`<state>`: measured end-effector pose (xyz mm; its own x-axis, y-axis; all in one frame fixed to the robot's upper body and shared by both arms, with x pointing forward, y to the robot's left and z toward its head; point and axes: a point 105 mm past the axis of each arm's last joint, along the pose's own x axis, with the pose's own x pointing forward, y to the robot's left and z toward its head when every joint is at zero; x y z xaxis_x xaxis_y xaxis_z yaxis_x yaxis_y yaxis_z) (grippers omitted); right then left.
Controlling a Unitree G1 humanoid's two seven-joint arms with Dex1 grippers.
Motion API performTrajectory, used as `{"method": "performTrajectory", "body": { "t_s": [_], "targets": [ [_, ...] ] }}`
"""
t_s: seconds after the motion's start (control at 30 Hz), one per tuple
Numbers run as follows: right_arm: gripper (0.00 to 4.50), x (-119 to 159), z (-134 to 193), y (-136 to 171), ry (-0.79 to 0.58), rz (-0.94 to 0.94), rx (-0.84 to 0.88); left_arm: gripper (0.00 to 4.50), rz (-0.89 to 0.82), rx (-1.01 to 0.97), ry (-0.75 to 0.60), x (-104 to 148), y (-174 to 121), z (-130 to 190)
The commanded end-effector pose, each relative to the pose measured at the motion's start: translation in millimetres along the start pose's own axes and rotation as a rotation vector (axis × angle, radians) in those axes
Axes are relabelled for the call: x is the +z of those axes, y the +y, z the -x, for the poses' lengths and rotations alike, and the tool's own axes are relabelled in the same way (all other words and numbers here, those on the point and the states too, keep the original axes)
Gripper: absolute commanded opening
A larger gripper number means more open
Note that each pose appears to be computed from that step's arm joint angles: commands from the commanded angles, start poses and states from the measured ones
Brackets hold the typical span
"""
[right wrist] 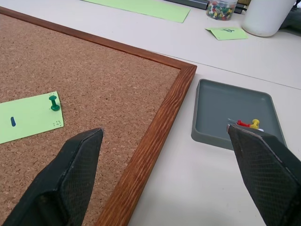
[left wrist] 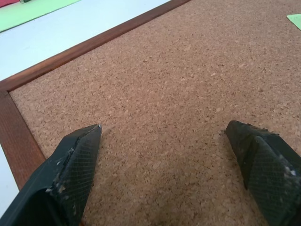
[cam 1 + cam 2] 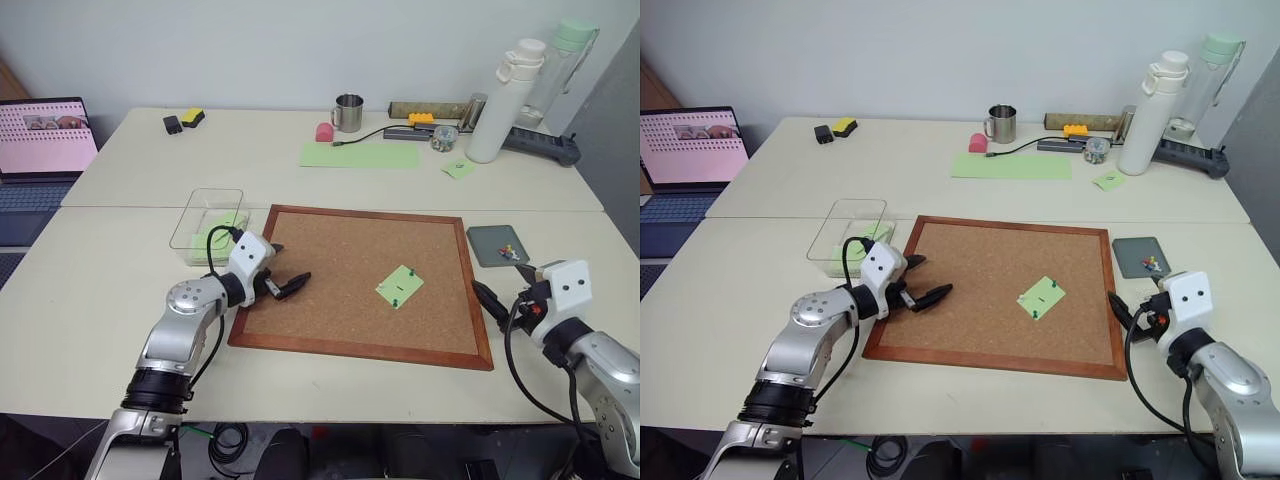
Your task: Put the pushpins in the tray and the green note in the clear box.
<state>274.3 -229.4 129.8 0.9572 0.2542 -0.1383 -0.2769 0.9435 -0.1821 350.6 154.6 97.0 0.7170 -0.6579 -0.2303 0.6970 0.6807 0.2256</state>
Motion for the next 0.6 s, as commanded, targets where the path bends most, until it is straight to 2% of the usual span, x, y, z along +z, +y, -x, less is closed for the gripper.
{"method": "performTrajectory", "body": {
  "t_s": [0.03,0.6],
  "targets": [
    [4.42,17.1,1.4,-1.8,-0.054,0.032,0.0,4.5,-0.037,0.0,-0.039,15.0,3.0,3.7],
    [4.42,22.1,1.9,-3.7,-0.064,0.039,-0.009,4.5,0.02,-0.041,-0.069,19.7,2.8,6.5]
  ]
}}
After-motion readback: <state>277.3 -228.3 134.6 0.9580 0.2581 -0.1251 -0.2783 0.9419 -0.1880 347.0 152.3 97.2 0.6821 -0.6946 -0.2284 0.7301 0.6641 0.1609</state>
